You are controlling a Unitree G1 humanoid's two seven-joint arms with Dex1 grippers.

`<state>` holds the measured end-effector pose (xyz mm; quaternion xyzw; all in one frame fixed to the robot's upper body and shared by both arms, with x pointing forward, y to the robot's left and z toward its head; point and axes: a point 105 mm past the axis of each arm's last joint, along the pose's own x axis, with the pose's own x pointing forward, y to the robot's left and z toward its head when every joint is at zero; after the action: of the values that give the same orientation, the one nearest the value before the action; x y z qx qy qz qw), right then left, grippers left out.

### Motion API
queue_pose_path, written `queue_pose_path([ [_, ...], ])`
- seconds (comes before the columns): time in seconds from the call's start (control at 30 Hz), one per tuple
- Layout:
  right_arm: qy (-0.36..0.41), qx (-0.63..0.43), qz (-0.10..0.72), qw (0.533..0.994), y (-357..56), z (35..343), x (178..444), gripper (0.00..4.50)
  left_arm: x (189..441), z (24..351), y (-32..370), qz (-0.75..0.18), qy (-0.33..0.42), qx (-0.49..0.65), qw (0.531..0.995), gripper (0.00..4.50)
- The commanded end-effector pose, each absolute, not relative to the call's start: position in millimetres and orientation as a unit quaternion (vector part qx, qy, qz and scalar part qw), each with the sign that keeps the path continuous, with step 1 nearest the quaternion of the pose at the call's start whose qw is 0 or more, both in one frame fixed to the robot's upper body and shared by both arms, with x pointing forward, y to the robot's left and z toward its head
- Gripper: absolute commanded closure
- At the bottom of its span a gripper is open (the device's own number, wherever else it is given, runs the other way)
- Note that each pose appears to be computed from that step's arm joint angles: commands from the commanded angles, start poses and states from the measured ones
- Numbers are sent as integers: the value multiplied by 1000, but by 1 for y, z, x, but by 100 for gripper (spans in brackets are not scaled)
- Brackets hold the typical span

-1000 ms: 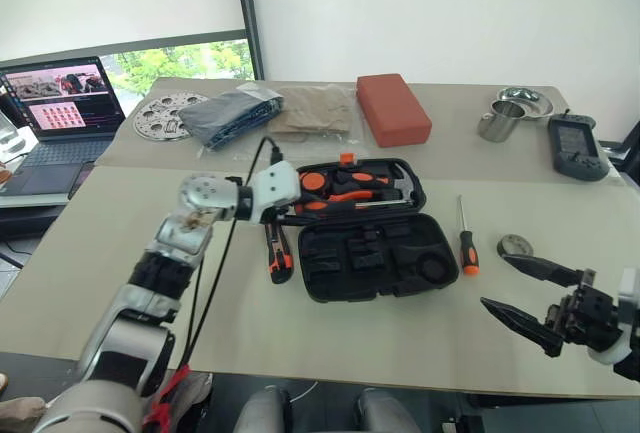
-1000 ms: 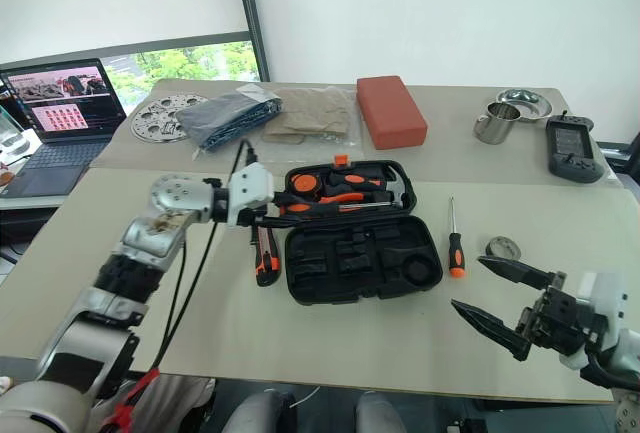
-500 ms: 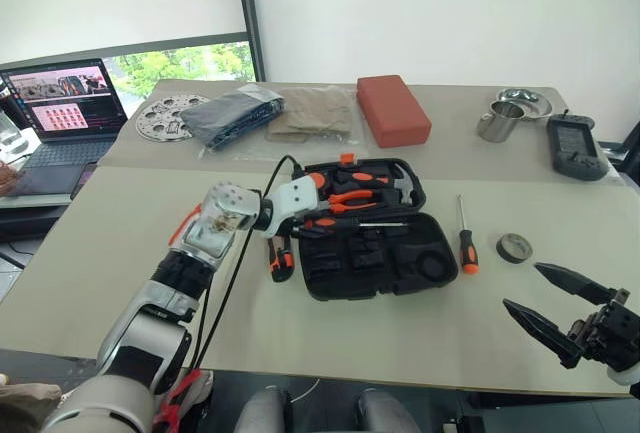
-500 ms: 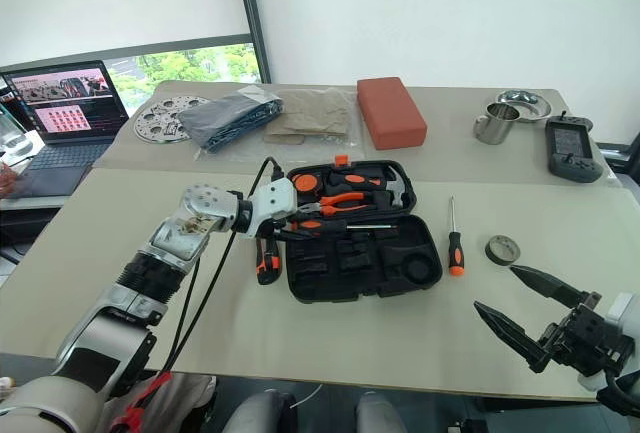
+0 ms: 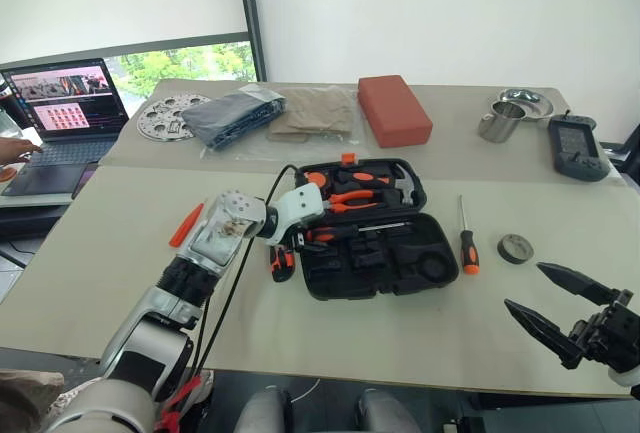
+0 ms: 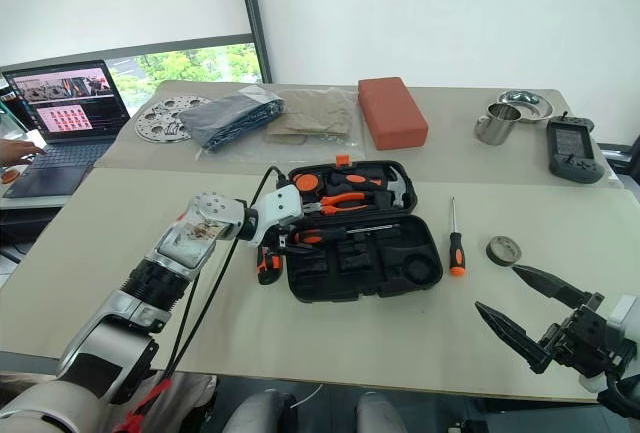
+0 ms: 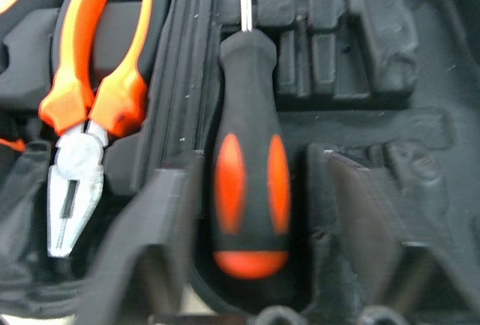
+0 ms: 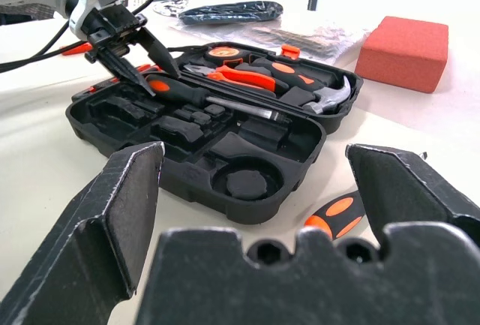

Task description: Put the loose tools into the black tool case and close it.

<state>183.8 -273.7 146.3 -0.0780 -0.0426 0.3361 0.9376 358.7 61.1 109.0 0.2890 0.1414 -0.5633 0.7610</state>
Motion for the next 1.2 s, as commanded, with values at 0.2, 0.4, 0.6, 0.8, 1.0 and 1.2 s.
queue_pose_path([
  [0.2, -61, -99, 329, 937, -278, 156, 184, 0, 365, 172, 49, -565, 41, 272, 778, 5],
  [0.4, -63, -102, 326, 938, -278, 155, 187, 0, 368, 180, 21, -584, -36, 206, 785, 66],
  [0.6, -67, -109, 323, 938, -279, 159, 188, 0, 372, 148, 9, -602, -13, 171, 780, 301],
  [0.8, -66, -116, 318, 939, -282, 162, 188, 0, 375, 118, 8, -608, 24, 170, 775, 445],
  [1.0, -70, -123, 312, 940, -285, 165, 188, 0, 373, 95, 5, -618, 54, 193, 760, 445],
  [1.2, -65, -124, 310, 940, -284, 165, 187, 0, 373, 75, 9, -614, 83, 248, 745, 445],
])
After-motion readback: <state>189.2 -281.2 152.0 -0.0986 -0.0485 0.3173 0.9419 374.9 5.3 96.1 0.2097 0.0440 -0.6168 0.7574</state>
